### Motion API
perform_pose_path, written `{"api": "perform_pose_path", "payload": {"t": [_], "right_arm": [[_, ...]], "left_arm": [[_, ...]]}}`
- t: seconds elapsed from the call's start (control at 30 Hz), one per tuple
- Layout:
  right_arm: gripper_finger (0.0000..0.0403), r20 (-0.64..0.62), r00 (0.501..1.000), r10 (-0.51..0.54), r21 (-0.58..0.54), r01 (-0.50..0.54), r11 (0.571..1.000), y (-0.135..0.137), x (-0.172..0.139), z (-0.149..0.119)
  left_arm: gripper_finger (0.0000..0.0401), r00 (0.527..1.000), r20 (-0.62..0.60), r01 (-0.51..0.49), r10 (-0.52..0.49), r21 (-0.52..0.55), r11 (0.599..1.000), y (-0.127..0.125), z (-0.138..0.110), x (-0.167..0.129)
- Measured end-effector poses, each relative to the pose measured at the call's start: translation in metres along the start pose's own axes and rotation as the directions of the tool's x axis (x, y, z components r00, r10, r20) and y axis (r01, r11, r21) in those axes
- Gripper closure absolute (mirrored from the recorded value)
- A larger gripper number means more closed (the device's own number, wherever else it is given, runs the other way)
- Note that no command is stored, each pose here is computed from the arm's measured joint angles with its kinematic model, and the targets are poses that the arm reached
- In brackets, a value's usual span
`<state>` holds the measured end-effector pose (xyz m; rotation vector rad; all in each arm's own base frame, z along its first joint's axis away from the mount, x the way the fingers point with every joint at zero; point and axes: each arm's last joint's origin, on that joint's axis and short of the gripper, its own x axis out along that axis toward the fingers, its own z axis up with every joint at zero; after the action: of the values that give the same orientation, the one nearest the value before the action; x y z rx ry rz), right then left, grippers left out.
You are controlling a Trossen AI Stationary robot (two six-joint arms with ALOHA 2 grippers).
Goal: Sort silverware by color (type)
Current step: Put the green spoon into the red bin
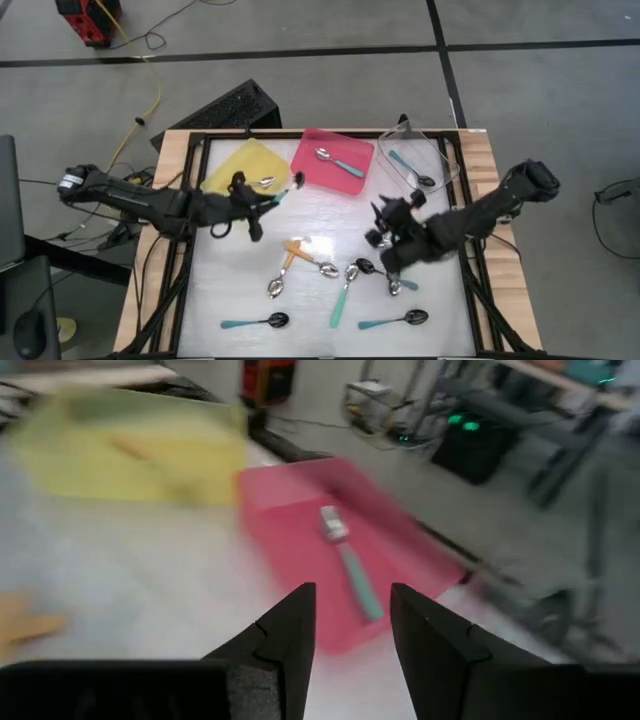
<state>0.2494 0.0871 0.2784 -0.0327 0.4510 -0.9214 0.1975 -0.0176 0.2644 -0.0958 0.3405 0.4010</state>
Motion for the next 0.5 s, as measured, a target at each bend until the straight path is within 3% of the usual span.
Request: {"api": "perform_pose_path", "payload": {"t": [0.07, 0.17, 0.3, 0.5], "right_arm": [[0.0246, -0.029, 0.999, -0.026, -0.046, 0.024, 0.999, -0.004, 0.015, 0.006], [0.0246, -0.104, 0.994, 0.018, -0.106, -0.029, 0.994, -0.005, 0.035, 0.015], [0.0246, -0.127, 0.968, 0.214, -0.145, -0.232, 0.962, 0.0, 0.059, 0.035], [0.0246, -0.084, 0.874, 0.478, -0.174, -0.485, 0.857, -0.009, 0.091, 0.059]], "left_arm": [[0.0365, 0.999, 0.025, 0.041, -0.042, 0.013, 0.999, 0.007, 0.006, 0.005], [0.0365, 0.994, 0.051, 0.093, -0.096, 0.056, 0.994, 0.016, 0.012, 0.01], [0.0365, 0.992, 0.089, 0.087, -0.095, 0.089, 0.992, 0.026, 0.018, 0.013], [0.0365, 0.972, 0.162, 0.151, -0.169, 0.118, 0.981, 0.032, 0.028, 0.0]]}}
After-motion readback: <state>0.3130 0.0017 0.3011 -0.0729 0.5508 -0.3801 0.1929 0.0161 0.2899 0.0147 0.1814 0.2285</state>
